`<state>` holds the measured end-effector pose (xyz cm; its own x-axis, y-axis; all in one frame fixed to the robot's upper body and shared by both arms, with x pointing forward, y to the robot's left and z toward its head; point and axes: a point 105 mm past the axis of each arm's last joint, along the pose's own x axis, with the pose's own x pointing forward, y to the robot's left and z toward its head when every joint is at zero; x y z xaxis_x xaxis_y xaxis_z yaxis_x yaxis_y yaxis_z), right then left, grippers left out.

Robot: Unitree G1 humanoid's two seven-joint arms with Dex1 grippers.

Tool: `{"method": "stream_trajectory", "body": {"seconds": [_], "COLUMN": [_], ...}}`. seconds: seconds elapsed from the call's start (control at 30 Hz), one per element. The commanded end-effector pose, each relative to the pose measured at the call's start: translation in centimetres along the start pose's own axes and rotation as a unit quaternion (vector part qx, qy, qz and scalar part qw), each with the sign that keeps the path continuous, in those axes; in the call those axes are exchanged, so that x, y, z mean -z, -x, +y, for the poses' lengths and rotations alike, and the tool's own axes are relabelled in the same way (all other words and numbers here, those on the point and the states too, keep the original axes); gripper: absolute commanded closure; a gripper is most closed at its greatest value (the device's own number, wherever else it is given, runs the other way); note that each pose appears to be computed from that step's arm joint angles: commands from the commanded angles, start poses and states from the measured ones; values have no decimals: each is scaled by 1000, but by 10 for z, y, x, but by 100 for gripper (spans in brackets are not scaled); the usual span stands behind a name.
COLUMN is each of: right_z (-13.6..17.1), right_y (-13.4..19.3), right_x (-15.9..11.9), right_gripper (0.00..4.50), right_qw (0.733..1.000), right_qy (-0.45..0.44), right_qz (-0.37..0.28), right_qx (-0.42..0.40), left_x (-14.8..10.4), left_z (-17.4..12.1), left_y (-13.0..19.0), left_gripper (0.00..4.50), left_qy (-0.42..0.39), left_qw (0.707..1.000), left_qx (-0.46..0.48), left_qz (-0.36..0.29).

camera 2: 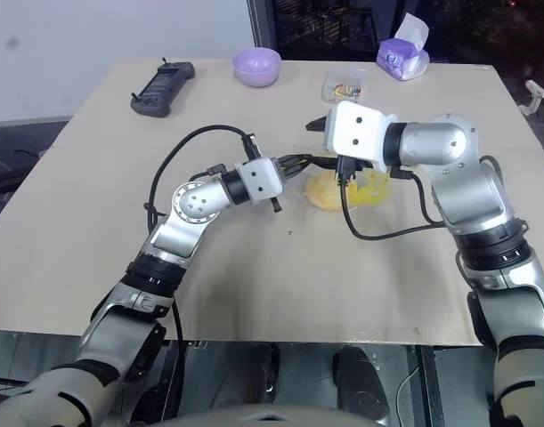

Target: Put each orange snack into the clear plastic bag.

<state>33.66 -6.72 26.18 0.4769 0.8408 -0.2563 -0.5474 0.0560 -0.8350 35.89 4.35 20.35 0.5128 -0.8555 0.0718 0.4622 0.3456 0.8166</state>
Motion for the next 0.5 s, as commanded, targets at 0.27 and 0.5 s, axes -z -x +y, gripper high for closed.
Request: {"method": "stream_trajectory", "body": {"seconds": [0.27,0.5], "right_z": [4,5], "right_y": [-1,-3], "right_x": [4,7], "right_gripper": [234,234], "right_qw": [1000,999], "right_qy": [27,31], "right_qz": [12,15], "right_qx": [-6,-6], "left_x": [-11,-10], "left_z": [6,6], "left_y": [-1,-1], "left_gripper": [450,450], "left_qy": [-8,-7], "left_qw": [1000,1000], "left_qx": [-13,-13], "left_qz": [-20,-20]}}
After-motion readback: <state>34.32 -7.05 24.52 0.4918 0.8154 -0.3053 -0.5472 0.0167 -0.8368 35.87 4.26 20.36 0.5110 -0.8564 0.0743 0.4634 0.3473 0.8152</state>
